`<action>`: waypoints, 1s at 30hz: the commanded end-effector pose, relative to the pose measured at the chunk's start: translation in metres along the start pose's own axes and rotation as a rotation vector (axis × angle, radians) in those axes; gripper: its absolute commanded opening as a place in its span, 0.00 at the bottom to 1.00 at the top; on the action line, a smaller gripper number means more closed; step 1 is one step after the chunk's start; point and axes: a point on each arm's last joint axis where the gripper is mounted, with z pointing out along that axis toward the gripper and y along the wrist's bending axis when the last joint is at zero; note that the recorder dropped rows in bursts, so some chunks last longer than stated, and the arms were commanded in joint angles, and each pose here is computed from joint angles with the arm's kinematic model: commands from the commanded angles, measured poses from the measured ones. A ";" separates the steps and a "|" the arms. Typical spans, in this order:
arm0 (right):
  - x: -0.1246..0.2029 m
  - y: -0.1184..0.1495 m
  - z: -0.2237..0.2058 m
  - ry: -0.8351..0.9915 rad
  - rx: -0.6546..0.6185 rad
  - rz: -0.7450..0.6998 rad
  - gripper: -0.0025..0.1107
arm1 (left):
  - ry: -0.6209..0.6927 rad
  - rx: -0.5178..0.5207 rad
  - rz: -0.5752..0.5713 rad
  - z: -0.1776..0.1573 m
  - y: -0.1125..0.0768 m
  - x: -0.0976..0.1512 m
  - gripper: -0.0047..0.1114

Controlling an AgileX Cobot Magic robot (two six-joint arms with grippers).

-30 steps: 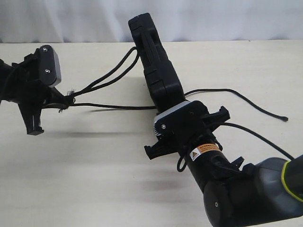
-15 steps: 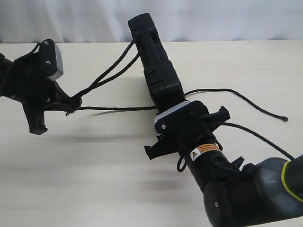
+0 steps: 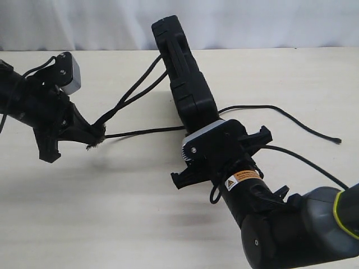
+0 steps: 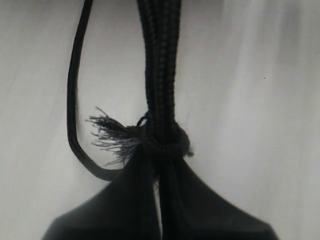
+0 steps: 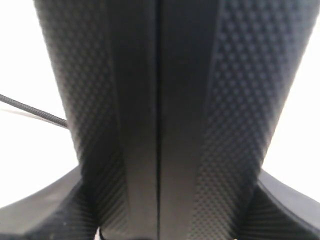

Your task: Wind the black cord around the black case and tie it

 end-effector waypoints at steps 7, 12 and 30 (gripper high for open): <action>0.001 0.001 0.000 0.009 -0.023 0.004 0.06 | -0.024 0.061 -0.064 0.000 0.002 -0.005 0.04; 0.001 0.001 0.000 0.009 -0.023 0.004 0.06 | -0.020 0.093 -0.125 0.006 0.006 -0.004 0.04; 0.000 0.002 0.000 -0.010 -0.038 -0.012 0.06 | -0.023 0.305 -0.097 0.024 -0.001 -0.039 0.04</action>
